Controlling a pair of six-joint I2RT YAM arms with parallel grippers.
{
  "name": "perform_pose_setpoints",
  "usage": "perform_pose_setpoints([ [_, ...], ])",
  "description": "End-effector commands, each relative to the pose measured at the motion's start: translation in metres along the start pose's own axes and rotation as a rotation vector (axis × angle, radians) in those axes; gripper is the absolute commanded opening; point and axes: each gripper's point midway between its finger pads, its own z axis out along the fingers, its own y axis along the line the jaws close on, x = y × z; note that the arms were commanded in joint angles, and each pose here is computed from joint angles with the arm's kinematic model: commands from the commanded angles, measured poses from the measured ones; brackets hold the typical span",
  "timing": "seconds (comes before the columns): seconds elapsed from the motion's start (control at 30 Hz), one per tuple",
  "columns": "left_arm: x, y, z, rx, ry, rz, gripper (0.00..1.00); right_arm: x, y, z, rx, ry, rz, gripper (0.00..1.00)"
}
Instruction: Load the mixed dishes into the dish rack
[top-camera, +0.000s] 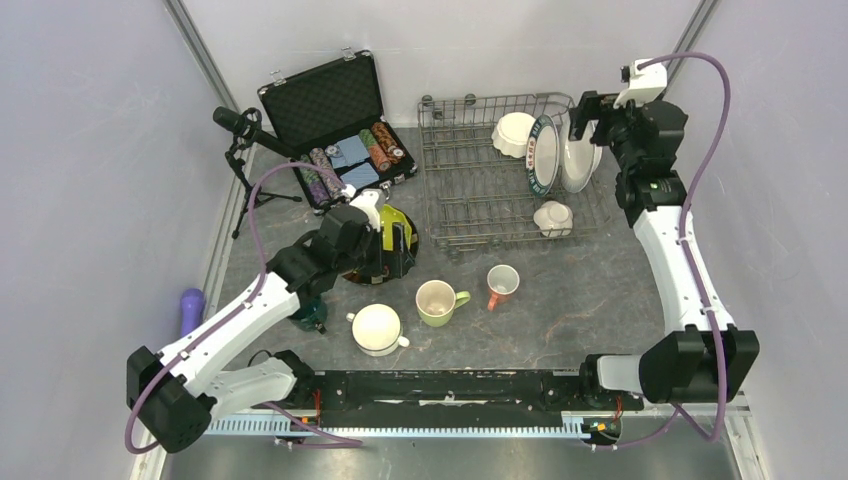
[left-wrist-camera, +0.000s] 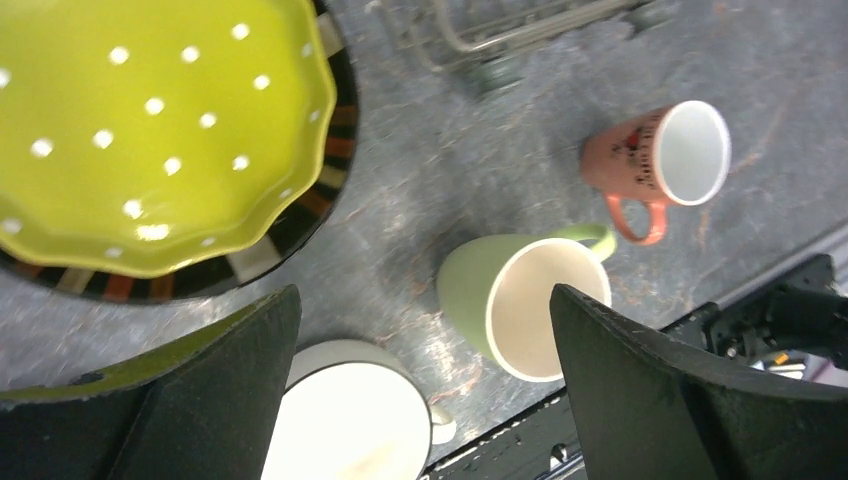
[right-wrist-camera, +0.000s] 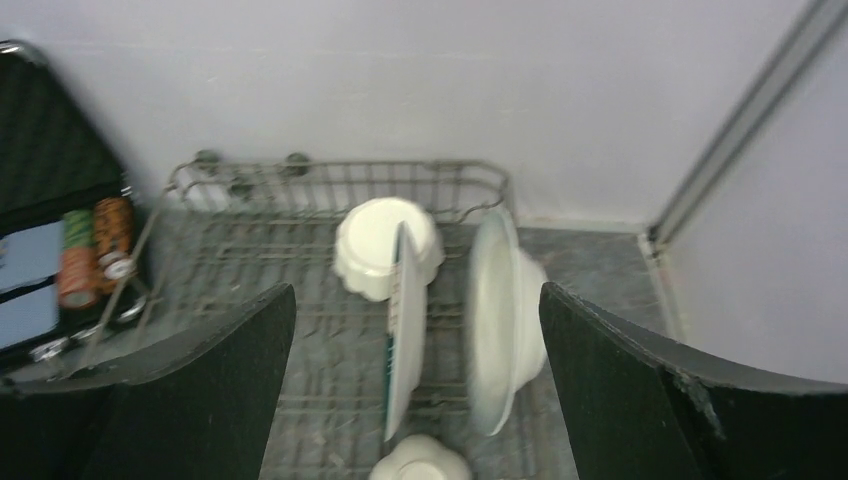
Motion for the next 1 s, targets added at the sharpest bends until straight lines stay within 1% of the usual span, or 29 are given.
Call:
perform_pose_setpoints([
  [0.0,0.008,0.029,-0.010,-0.168,0.022,-0.074,1.00,-0.011,0.033,-0.022,-0.159,-0.036,0.125,0.95],
  [0.1,0.018,0.017,-0.009,-0.100,0.063,-0.100,1.00,-0.010,0.053,-0.029,-0.229,-0.032,0.147,0.95],
  [0.13,0.022,0.012,-0.006,-0.080,0.079,-0.111,0.97,-0.008,0.056,-0.031,-0.241,-0.028,0.149,0.95],
  [0.2,0.029,0.018,-0.003,-0.149,0.103,-0.128,0.95,-0.006,0.060,-0.031,-0.255,-0.022,0.148,0.94],
  [0.27,0.031,0.029,-0.002,-0.234,0.103,-0.105,0.97,-0.006,0.062,-0.032,-0.271,-0.022,0.139,0.94],
  [0.33,0.025,0.043,-0.004,-0.317,0.056,-0.120,0.99,-0.004,0.062,-0.031,-0.272,-0.017,0.129,0.94],
  [0.4,0.019,0.056,-0.003,-0.378,-0.010,-0.155,0.93,-0.002,0.061,-0.030,-0.263,-0.013,0.122,0.94],
  [0.43,0.016,0.058,0.000,-0.381,-0.034,-0.191,0.88,-0.002,0.060,-0.030,-0.258,-0.013,0.120,0.94],
  [0.5,0.018,0.063,0.007,-0.387,-0.042,-0.295,0.77,0.001,0.058,-0.028,-0.250,-0.011,0.120,0.94],
  [0.53,0.017,0.066,0.010,-0.386,-0.044,-0.348,0.75,0.004,0.060,-0.027,-0.257,-0.004,0.120,0.94],
  [0.67,0.016,0.090,0.020,-0.395,-0.055,-0.542,0.74,0.005,0.064,-0.023,-0.285,-0.019,0.117,0.94],
  [0.73,0.010,0.105,0.020,-0.408,-0.102,-0.611,0.74,0.008,0.065,-0.020,-0.288,-0.011,0.118,0.94],
  [0.83,0.006,0.122,0.014,-0.446,-0.136,-0.651,0.74,0.011,0.065,-0.017,-0.287,-0.004,0.116,0.94],
  [0.97,0.007,0.139,0.013,-0.492,-0.134,-0.705,0.76,0.014,0.067,-0.015,-0.302,-0.001,0.117,0.94],
])
